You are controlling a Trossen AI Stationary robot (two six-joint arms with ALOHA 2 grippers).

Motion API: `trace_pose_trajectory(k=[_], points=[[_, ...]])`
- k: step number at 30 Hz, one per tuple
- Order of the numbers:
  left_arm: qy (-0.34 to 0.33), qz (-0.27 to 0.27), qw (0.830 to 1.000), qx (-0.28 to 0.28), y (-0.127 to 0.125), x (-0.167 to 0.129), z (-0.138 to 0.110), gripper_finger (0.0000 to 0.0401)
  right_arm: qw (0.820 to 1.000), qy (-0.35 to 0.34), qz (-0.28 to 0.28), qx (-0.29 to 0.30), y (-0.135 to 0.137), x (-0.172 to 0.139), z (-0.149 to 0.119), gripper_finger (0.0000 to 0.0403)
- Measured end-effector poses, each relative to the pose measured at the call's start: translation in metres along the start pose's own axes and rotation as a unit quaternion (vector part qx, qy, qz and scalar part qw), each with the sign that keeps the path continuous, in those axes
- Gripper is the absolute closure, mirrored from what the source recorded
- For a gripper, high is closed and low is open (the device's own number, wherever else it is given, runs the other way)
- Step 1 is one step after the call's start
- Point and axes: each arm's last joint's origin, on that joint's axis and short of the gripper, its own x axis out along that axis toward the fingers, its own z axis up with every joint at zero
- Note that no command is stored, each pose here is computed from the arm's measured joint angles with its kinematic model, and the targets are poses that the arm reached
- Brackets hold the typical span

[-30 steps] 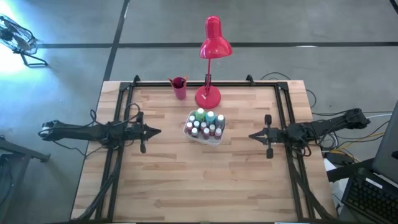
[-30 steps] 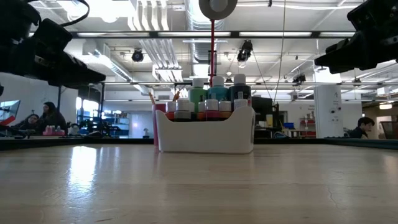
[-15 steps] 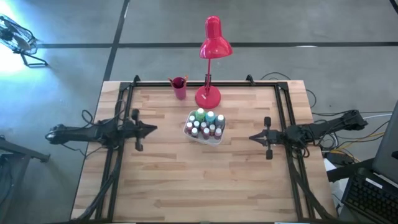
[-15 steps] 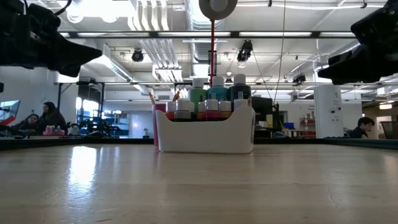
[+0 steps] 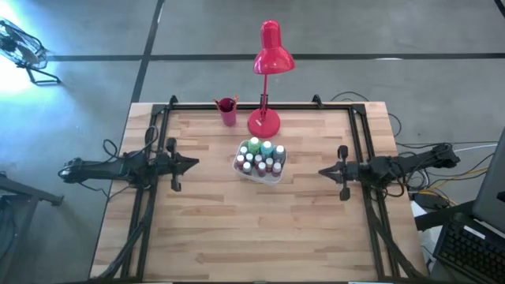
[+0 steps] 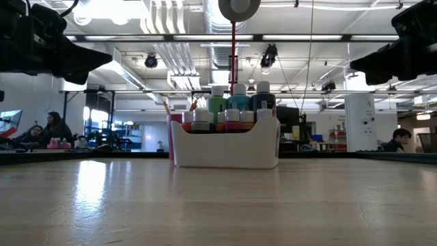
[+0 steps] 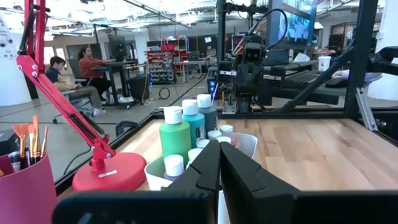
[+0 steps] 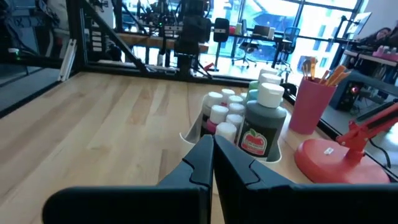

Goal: Pick & Place Paint Supplies
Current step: Return to Home Position

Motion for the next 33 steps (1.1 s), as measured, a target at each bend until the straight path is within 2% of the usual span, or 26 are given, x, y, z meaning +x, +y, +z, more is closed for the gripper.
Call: trace_pose_trajectory(k=[33], points=[[-0.005,0.000,1.000,-0.001,0.0001,0.0000,0.0010,0.0387,1.000,-0.004,-0.001,0.001,-0.0002,-0.0005,0.0005,0.0394]])
